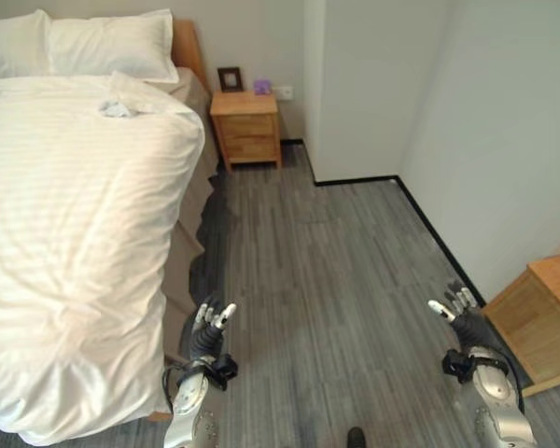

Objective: Making the bed.

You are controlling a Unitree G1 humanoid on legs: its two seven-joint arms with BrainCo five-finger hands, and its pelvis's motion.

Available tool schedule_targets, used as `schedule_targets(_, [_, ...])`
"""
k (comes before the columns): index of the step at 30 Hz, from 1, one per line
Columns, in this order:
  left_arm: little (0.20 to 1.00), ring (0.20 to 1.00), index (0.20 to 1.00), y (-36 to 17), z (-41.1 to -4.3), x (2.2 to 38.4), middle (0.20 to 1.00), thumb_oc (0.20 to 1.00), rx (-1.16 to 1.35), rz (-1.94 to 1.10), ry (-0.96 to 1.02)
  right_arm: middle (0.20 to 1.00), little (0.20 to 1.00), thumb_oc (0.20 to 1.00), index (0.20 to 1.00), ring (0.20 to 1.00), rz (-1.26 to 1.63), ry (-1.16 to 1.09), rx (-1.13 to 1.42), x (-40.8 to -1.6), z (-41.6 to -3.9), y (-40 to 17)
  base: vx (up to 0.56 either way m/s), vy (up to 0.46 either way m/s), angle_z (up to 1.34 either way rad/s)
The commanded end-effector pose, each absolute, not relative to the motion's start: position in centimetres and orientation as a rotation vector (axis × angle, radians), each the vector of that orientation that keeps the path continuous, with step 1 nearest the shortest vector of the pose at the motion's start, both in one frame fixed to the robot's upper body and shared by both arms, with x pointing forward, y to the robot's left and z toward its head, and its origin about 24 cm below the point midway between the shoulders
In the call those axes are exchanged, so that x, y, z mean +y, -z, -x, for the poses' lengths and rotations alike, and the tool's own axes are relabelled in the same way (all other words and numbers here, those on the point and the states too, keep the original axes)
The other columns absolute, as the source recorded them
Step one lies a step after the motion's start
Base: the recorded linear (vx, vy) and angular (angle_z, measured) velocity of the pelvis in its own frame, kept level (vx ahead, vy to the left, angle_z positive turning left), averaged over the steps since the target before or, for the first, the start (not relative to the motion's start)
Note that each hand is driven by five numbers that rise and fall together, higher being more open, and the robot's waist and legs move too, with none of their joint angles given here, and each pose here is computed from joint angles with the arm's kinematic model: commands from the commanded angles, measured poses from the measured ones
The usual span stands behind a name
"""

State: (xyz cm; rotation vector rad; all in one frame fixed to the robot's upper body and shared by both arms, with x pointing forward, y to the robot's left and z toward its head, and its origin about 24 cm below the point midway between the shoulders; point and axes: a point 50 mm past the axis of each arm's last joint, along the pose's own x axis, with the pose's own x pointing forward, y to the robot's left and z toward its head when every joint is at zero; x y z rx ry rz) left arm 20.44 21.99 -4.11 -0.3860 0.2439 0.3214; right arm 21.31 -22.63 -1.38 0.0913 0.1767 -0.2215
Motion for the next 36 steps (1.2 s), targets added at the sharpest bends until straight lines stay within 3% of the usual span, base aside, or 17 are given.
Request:
schedule_targets(1, [1.000, 1.000, 1.000, 1.3, -22.5, 23.7, 1.000, 1.000, 0.097, 0.344, -0.330, 1.000, 1.000, 1.000, 1.000, 1.000, -0.096, 0.201, 0.017, -22.8, -23.1, -1.6, 0.13, 0.013, 0.09])
schedule_targets(11, [1.000, 1.000, 1.000, -2.1, -23.8, 23.5, 1.000, 1.000, -0.028, 0.229, -0.185, 1.000, 1.000, 1.000, 1.000, 1.000, -0.053, 0.201, 0.009, -23.4, -21.7, -1.8, 0.22, 0.116, -0.08])
schedule_targets(23, [1.000, 1.000, 1.000, -3.2, -25.4, 20.6, 1.000, 1.000, -0.076, 0.352, -0.014, 1.000, 1.000, 1.000, 1.000, 1.000, -0.083, 0.123, 0.087, -22.6, -20.2, -0.3, 0.61, -0.190, 0.17])
schedule_targets(28, [1.000, 1.000, 1.000, -3.5, -25.7, 19.5, 1.000, 1.000, -0.063, 0.383, 0.028, 1.000, 1.000, 1.000, 1.000, 1.000, -0.120, 0.141, 0.045, -22.8, -21.3, -1.4, 0.77, -0.478, -0.10])
schedule_targets(36, [1.000, 1.000, 1.000, -2.3, -24.4, 18.3, 1.000, 1.000, -0.018, 0.404, 0.105, 1.000, 1.000, 1.000, 1.000, 1.000, -0.083, 0.049, 0.008, -21.8, -23.0, -2.3, 0.75, 0.042, -0.36])
